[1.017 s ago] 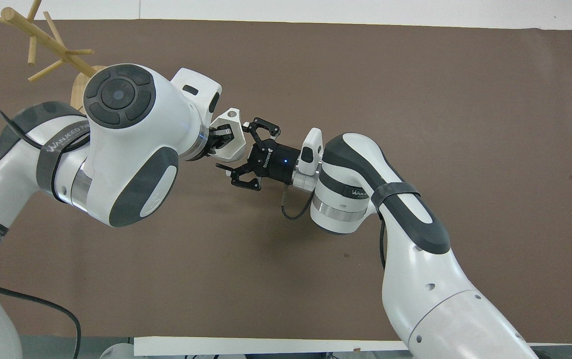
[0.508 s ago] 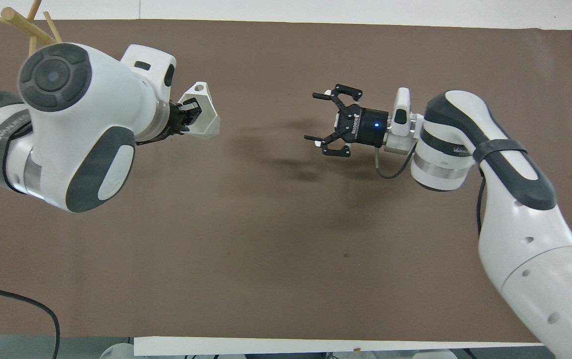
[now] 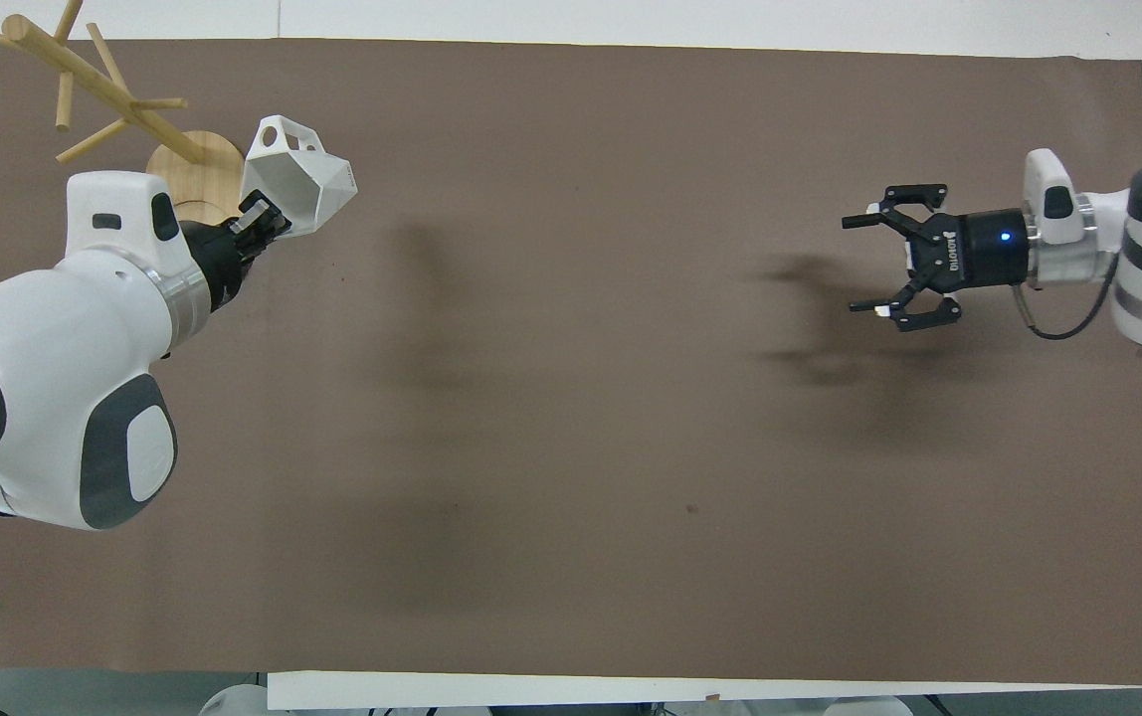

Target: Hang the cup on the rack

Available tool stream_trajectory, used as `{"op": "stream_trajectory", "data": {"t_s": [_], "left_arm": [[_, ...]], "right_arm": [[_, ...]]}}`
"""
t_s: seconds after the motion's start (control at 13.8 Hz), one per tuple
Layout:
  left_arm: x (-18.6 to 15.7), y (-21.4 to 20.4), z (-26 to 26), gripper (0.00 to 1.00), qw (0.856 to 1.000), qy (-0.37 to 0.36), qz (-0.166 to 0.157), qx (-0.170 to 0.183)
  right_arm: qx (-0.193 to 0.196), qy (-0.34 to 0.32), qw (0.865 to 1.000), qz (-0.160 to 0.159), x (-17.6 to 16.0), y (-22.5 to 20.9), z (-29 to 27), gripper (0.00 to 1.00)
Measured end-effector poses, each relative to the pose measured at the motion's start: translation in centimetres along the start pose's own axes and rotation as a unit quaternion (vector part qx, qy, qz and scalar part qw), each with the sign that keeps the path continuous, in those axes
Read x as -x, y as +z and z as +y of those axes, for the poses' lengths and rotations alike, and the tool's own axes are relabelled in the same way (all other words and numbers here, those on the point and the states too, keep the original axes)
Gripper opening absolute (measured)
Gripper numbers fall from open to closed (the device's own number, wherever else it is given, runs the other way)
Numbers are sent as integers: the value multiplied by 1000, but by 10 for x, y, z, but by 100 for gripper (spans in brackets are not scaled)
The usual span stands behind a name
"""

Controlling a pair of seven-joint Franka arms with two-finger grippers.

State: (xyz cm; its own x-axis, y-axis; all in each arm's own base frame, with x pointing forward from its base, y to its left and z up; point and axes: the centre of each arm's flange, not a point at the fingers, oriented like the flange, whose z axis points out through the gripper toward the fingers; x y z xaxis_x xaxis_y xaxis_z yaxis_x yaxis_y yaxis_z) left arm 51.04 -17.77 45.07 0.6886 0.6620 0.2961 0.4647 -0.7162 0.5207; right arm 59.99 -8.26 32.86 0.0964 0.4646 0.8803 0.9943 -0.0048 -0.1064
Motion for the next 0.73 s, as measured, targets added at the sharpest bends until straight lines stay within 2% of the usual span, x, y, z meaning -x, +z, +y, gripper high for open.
{"op": "stream_trajectory", "data": {"t_s": [0.07,0.22,0.29,0.44,0.58,0.73], "left_arm": [[0,4,-7,5,1000,-18,9,15],[-7,12,-17,5,998,-45,24,31],[-13,18,-23,5,997,-56,31,34],[-21,29,-31,5,996,-72,38,35],[-29,38,-36,5,995,-89,40,33],[-44,46,-40,5,993,-101,47,31]], "right_arm": [[-6,20,999,-42,-10,-26,-6,100],[-1,67,987,-144,-59,-71,-24,100],[12,97,977,-192,-95,-87,-38,100],[50,156,954,-252,-161,-105,-70,100],[88,210,922,-312,-209,-108,-95,100],[126,283,869,-385,-247,-103,-111,100]]}}
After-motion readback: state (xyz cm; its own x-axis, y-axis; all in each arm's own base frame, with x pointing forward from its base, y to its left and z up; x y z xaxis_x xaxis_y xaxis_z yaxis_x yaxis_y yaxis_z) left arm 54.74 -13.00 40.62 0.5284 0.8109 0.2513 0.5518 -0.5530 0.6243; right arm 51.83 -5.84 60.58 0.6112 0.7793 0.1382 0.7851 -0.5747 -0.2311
